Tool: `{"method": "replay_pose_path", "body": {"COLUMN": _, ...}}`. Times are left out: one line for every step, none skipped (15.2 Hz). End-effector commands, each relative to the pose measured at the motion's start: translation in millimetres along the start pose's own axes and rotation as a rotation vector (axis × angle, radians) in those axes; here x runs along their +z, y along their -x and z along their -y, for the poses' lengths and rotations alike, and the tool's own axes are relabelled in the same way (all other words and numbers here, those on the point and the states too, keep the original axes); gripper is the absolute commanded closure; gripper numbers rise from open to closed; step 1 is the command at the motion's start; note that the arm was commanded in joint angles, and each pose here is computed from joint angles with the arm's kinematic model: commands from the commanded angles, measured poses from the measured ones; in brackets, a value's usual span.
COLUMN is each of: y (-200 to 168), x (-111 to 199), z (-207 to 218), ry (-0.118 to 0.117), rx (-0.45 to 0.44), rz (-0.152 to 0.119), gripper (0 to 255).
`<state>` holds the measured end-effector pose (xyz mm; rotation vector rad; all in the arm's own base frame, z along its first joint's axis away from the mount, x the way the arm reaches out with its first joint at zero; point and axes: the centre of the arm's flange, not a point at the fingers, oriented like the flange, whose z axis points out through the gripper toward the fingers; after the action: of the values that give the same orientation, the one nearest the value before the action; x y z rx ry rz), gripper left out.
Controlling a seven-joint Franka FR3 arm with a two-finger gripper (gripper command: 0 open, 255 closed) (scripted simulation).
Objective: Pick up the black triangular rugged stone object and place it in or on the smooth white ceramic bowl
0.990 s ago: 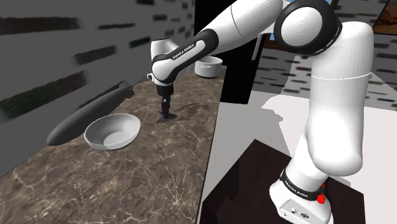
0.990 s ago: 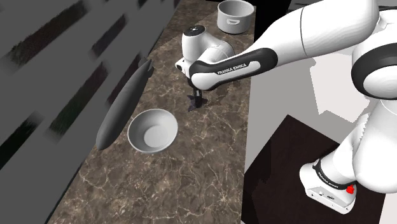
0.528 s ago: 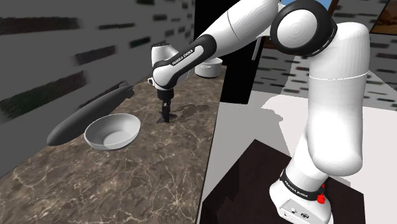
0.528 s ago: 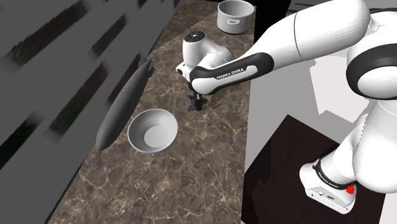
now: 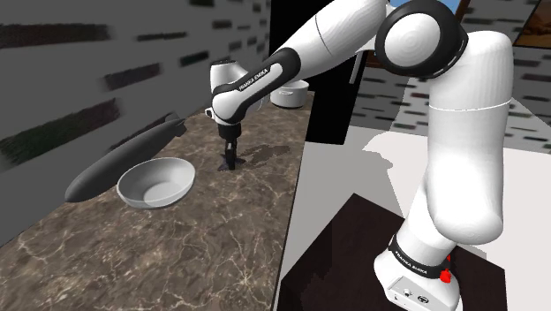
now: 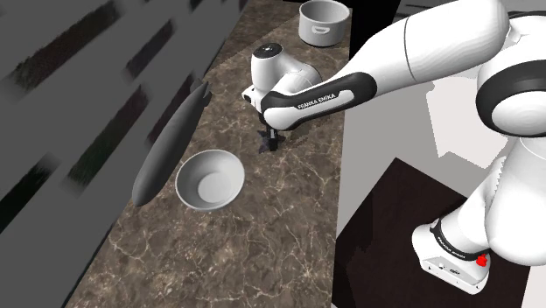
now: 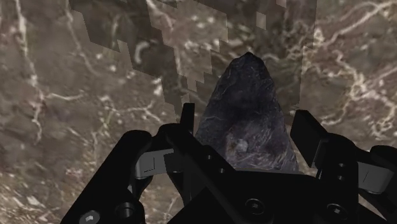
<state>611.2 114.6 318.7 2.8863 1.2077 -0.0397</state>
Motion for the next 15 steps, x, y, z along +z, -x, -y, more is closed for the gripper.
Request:
{"method": "replay_pose_path", "body": {"y": 0, "x": 0, "z": 0, "ry": 0.0, "rx": 0.0, "rz": 0.0, "gripper": 255}}
{"method": "replay_pose_path", "body": {"y": 0, "x": 0, "z": 0, "ry": 0.0, "rx": 0.0, "rz": 0.0, "gripper": 255}}
{"method": "replay_pose_path", "body": {"y": 0, "x": 0, "z": 0, "ry": 0.0, "rx": 0.0, "rz": 0.0, "gripper": 255}}
{"method": "replay_pose_path", "body": {"y": 0, "x": 0, "z": 0, "ry": 0.0, "rx": 0.0, "rz": 0.0, "gripper": 255}}
{"method": "replay_pose_path", "body": {"y": 0, "x": 0, "z": 0, "ry": 0.0, "rx": 0.0, "rz": 0.0, "gripper": 255}}
{"method": "replay_pose_path", "body": {"y": 0, "x": -5, "z": 0, "ry": 0.0, "rx": 0.0, "rz": 0.0, "gripper": 255}}
{"method": "replay_pose_path", "body": {"y": 0, "x": -11, "z": 0, "ry": 0.0, "rx": 0.0, "rz": 0.0, "gripper": 255}}
{"method": "replay_pose_path", "body": {"y": 1, "x": -16, "z": 0, "ry": 0.0, "rx": 0.0, "rz": 0.0, "gripper": 255}}
{"method": "replay_pose_path", "body": {"y": 1, "x": -21, "z": 0, "ry": 0.0, "rx": 0.0, "rz": 0.0, "gripper": 255}}
{"method": "replay_pose_path", "body": {"y": 1, "x": -26, "z": 0, "ry": 0.0, "rx": 0.0, "rz": 0.0, "gripper": 255}}
{"method": "replay_pose_path", "body": {"y": 1, "x": -32, "z": 0, "ry": 0.0, "rx": 0.0, "rz": 0.0, "gripper": 255}}
{"method": "replay_pose_path", "body": {"y": 1, "x": -37, "z": 0, "ry": 0.0, "rx": 0.0, "rz": 0.0, "gripper": 255}}
{"method": "replay_pose_path", "body": {"y": 1, "x": -42, "z": 0, "ry": 0.0, "rx": 0.0, "rz": 0.0, "gripper": 255}}
{"method": "replay_pose_path", "body": {"y": 1, "x": -48, "z": 0, "ry": 0.0, "rx": 0.0, "rz": 0.0, "gripper": 255}}
{"method": "replay_pose_path", "body": {"y": 1, "x": -53, "z": 0, "ry": 0.0, "rx": 0.0, "rz": 0.0, "gripper": 255}}
